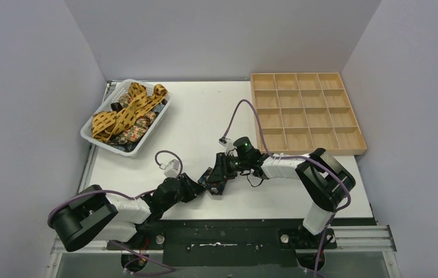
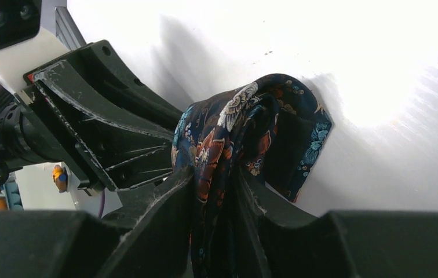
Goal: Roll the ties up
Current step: Pick up the tie at the center of the board.
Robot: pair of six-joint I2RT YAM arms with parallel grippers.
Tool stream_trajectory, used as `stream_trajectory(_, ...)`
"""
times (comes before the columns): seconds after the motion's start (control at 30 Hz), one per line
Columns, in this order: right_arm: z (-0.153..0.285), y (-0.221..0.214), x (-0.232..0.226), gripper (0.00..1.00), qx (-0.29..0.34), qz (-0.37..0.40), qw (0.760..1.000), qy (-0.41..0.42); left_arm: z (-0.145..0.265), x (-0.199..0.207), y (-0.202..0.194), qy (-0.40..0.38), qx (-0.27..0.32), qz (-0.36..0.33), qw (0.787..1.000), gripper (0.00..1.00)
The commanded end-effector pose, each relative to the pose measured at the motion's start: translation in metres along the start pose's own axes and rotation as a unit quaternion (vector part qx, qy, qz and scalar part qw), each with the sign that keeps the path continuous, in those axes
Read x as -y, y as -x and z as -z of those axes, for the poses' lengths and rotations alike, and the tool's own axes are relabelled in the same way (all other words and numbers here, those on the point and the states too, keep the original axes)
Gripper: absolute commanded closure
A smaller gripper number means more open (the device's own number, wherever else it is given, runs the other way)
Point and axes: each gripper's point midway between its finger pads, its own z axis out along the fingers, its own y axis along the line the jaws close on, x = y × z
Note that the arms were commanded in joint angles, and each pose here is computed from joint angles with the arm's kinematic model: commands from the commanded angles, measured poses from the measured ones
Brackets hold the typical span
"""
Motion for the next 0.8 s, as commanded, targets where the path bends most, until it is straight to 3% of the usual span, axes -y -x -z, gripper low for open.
stream_trajectory(0.0, -0.007, 0.003, -0.015, 0.66, 0.003, 0.009, 1.0, 0.027, -0.009, 0.004, -0.003, -0.011, -0.001, 0.005, 1.0, 0.81)
stream_trajectory(0.3, -0.013, -0.017, -0.011, 0.5, -0.022, -0.034, 0.998, 0.046, -0.02, 0.005, -0.003, -0.015, 0.015, 0.033, 0.999, 0.87)
stream_trajectory(0.77, -0.027, -0.03, -0.012, 0.55, -0.049, -0.044, 0.996, 0.052, -0.023, 0.004, 0.0, -0.004, 0.035, 0.031, 0.999, 0.87)
